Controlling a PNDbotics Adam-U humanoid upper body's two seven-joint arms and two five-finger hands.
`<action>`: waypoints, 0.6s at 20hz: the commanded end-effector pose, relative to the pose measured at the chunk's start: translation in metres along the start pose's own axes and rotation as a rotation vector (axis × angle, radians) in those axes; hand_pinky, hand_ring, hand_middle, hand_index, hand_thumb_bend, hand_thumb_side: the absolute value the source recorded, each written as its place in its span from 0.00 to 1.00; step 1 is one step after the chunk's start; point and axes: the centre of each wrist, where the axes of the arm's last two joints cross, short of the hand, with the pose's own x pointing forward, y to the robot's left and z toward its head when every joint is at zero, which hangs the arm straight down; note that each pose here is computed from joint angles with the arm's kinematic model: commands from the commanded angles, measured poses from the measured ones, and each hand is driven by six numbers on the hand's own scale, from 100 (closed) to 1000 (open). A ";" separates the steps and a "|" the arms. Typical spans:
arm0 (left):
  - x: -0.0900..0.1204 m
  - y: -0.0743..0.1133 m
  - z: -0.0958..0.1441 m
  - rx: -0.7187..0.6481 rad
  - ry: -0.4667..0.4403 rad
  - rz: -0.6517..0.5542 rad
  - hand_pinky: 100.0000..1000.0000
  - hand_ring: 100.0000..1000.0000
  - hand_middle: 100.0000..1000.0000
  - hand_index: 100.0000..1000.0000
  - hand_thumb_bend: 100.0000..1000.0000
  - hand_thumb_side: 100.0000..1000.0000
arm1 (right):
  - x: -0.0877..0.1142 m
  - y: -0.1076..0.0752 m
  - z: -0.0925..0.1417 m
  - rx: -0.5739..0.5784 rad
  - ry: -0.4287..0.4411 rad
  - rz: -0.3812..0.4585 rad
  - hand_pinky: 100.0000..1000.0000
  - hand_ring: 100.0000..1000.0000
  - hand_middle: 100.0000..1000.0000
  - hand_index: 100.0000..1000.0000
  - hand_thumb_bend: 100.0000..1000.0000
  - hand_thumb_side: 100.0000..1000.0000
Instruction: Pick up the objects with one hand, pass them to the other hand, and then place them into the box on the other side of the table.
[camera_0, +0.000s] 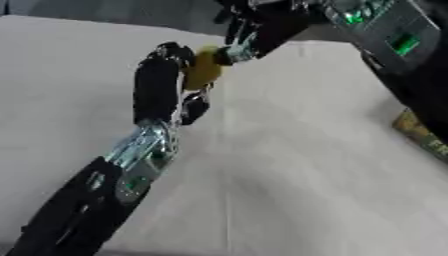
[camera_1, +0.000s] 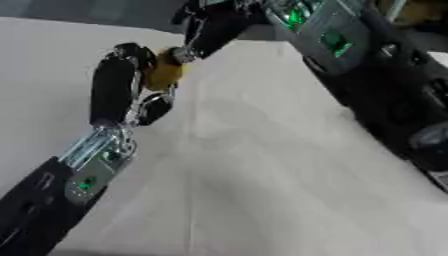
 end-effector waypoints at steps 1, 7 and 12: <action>0.005 0.008 -0.005 0.032 -0.014 0.009 0.36 0.40 0.33 0.31 0.18 0.00 | -0.005 -0.011 0.011 0.036 0.078 -0.045 0.76 0.81 0.78 1.00 0.27 0.50; 0.006 0.009 -0.004 0.031 -0.015 0.003 0.36 0.40 0.33 0.31 0.19 0.00 | -0.010 -0.016 0.019 0.007 0.087 -0.041 0.76 0.81 0.78 1.00 0.27 0.51; 0.010 0.012 -0.006 0.047 -0.029 0.004 0.36 0.40 0.33 0.31 0.19 0.00 | -0.011 -0.009 0.005 0.051 0.078 -0.057 0.76 0.82 0.78 1.00 0.27 0.55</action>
